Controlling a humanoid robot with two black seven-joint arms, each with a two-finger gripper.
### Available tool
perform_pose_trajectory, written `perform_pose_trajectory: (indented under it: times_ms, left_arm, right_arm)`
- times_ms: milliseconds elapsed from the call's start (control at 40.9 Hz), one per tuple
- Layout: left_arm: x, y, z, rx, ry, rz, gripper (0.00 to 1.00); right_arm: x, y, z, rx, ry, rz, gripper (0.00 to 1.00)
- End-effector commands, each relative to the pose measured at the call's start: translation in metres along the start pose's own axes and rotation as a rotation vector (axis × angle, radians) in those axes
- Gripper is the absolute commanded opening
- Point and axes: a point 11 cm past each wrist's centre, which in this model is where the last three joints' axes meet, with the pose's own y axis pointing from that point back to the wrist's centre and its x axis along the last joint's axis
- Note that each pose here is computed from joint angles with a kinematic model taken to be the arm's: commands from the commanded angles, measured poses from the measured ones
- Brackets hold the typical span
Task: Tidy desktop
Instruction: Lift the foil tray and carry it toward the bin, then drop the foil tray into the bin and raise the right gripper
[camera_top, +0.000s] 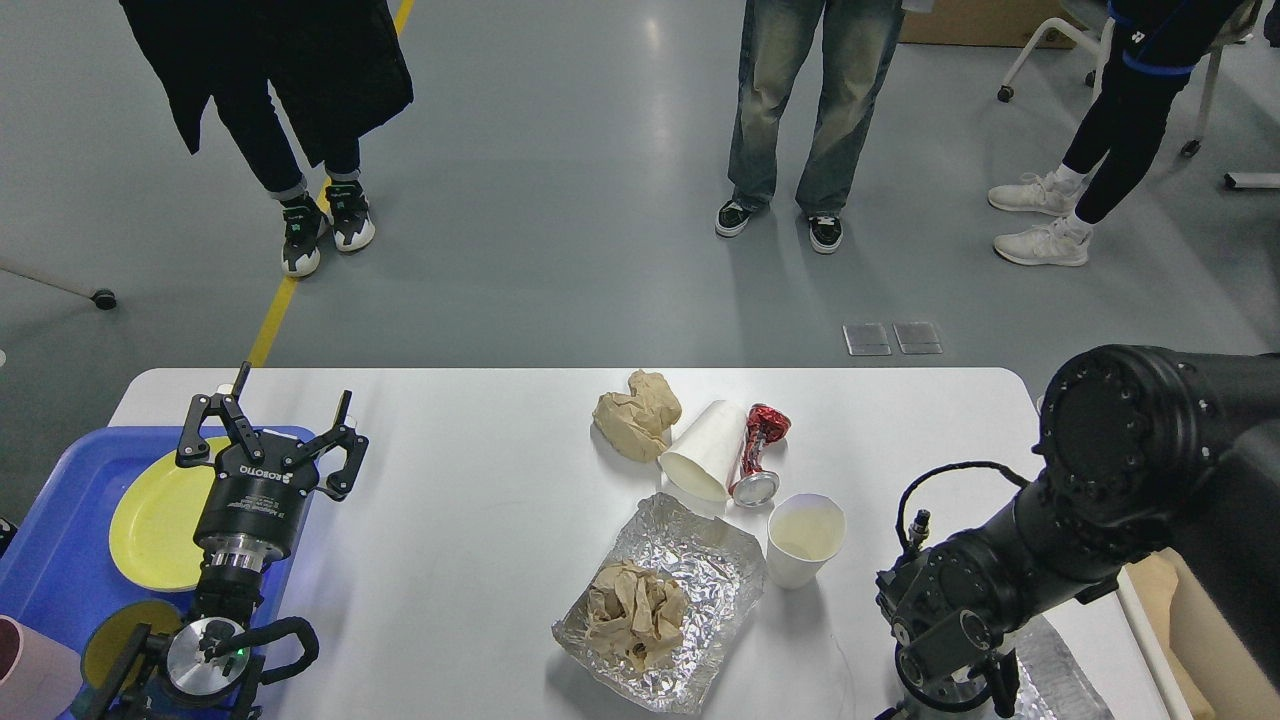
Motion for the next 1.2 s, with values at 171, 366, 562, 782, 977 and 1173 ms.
perform_pose_trajectory:
  times_ms: [171, 366, 562, 782, 977, 1173]
  left_arm:
    - [0.0, 0.0, 0.0, 0.0, 0.0, 0.0, 0.96]
    - [0.0, 0.0, 0.0, 0.0, 0.0, 0.0, 0.96]
    - [0.0, 0.0, 0.0, 0.0, 0.0, 0.001, 0.96]
    - [0.0, 0.0, 0.0, 0.0, 0.0, 0.0, 0.96]
    - [0.0, 0.0, 0.0, 0.0, 0.0, 0.0, 0.96]
    - [0.0, 0.0, 0.0, 0.0, 0.0, 0.0, 0.96]
  right_arm:
    - [0.007, 0.021, 0.012, 0.004, -0.085, -0.002, 0.0]
    - [0.024, 0.081, 0.047, 0.034, -0.288, 0.004, 0.0]
    - [0.034, 0.153, 0.076, 0.094, -0.409, 0.02, 0.0]
    - [0.025, 0.26, 0.107, 0.148, -0.523, 0.13, 0.0]
    - [0.022, 0.275, 0.114, 0.122, -0.54, 0.168, 0.0]
    - [0.023, 0.273, 0.119, 0.116, -0.571, 0.176, 0.0]
